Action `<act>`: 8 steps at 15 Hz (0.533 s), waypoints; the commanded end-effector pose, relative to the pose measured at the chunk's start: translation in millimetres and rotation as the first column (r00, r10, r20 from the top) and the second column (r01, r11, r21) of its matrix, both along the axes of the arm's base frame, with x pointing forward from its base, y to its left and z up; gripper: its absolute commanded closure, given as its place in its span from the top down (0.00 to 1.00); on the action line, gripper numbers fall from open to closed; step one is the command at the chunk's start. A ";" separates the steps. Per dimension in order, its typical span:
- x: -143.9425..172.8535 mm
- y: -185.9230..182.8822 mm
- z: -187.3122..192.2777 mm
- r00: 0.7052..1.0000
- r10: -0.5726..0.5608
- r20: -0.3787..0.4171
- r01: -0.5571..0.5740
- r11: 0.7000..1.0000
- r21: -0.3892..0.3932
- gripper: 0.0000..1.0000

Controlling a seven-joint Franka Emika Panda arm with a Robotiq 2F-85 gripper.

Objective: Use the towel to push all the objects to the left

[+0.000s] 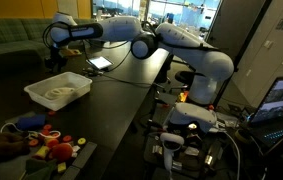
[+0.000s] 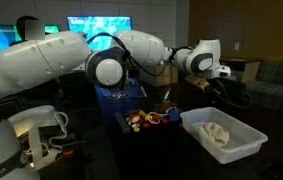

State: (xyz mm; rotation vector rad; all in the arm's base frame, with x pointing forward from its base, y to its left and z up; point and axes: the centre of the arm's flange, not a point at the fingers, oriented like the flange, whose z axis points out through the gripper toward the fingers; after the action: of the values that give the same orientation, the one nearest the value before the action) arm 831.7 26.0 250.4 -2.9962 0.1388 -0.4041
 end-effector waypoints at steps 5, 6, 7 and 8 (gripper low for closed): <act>-22.5 -10.9 50.0 0.998 0.024 -0.055 -0.023 0.999 0.022 1.00; -37.5 -11.5 57.0 0.996 0.034 -0.085 -0.031 0.999 0.035 1.00; -54.1 -10.6 61.9 0.992 0.048 -0.119 -0.042 0.998 0.049 1.00; -67.2 -11.0 68.6 0.988 0.058 -0.145 -0.050 0.997 0.059 1.00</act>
State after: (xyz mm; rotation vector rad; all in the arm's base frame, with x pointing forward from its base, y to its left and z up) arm 824.2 18.1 291.1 -2.9983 0.1224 -0.2876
